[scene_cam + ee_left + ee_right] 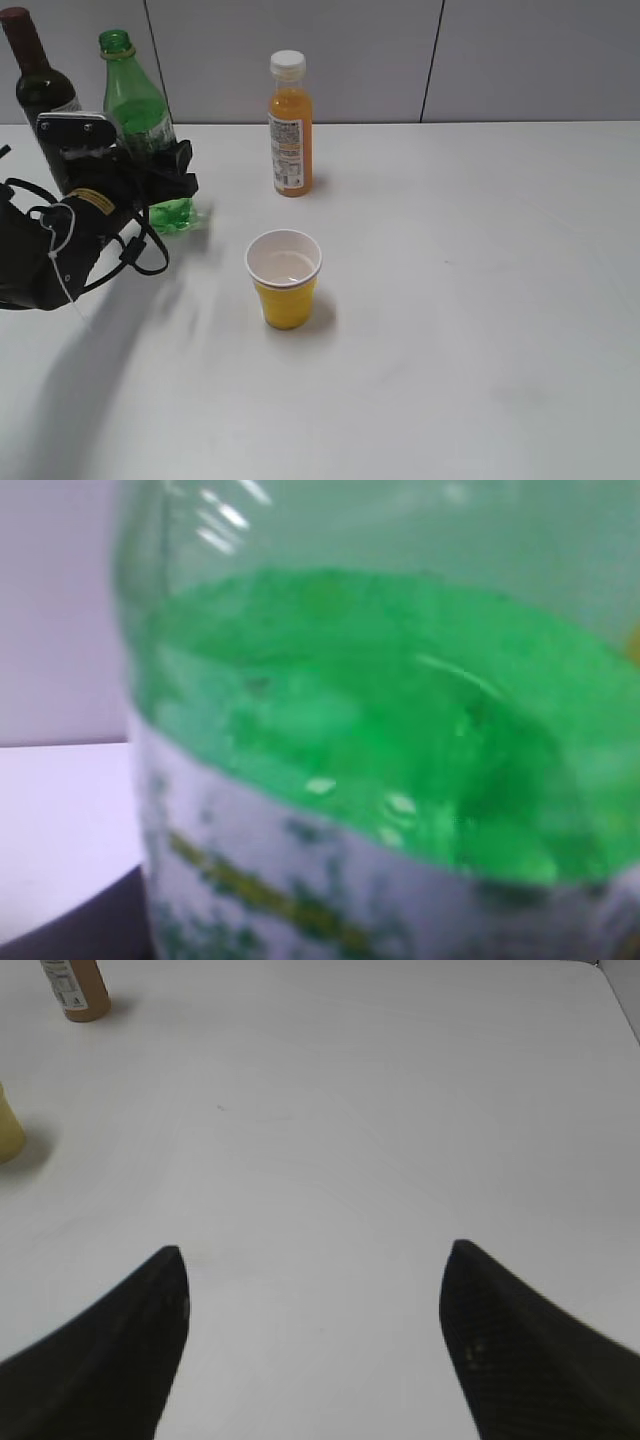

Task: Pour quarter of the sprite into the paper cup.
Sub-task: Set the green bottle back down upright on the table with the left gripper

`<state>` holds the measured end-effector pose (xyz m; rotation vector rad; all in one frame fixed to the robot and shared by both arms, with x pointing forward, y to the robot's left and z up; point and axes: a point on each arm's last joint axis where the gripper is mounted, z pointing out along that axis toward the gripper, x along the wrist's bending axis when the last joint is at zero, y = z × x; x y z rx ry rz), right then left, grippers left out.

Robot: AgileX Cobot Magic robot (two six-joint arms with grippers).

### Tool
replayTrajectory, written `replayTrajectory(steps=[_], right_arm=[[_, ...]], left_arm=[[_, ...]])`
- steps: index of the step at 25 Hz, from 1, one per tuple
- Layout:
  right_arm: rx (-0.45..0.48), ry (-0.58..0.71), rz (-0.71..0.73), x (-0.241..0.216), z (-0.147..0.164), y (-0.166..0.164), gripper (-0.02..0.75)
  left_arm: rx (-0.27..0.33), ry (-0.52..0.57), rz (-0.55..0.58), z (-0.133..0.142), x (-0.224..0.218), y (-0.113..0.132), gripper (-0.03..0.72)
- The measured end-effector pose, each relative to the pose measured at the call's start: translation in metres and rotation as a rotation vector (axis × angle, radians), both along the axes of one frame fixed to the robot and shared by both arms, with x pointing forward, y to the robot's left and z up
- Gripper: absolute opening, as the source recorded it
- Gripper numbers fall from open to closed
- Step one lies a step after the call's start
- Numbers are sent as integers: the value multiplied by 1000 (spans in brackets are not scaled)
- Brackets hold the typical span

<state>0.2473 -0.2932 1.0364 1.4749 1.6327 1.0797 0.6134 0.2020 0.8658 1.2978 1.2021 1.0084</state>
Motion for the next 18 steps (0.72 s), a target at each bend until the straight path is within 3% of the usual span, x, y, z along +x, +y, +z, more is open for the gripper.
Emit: replayTrajectory(steps=[8,18], right_arm=[[0,0,0,0,0,0,590],[0,0,0,0,0,0,590]], left_arm=[[-4,-30,-3,4,2,-1,641],[-6,-38,-2,17,-8,2,662]])
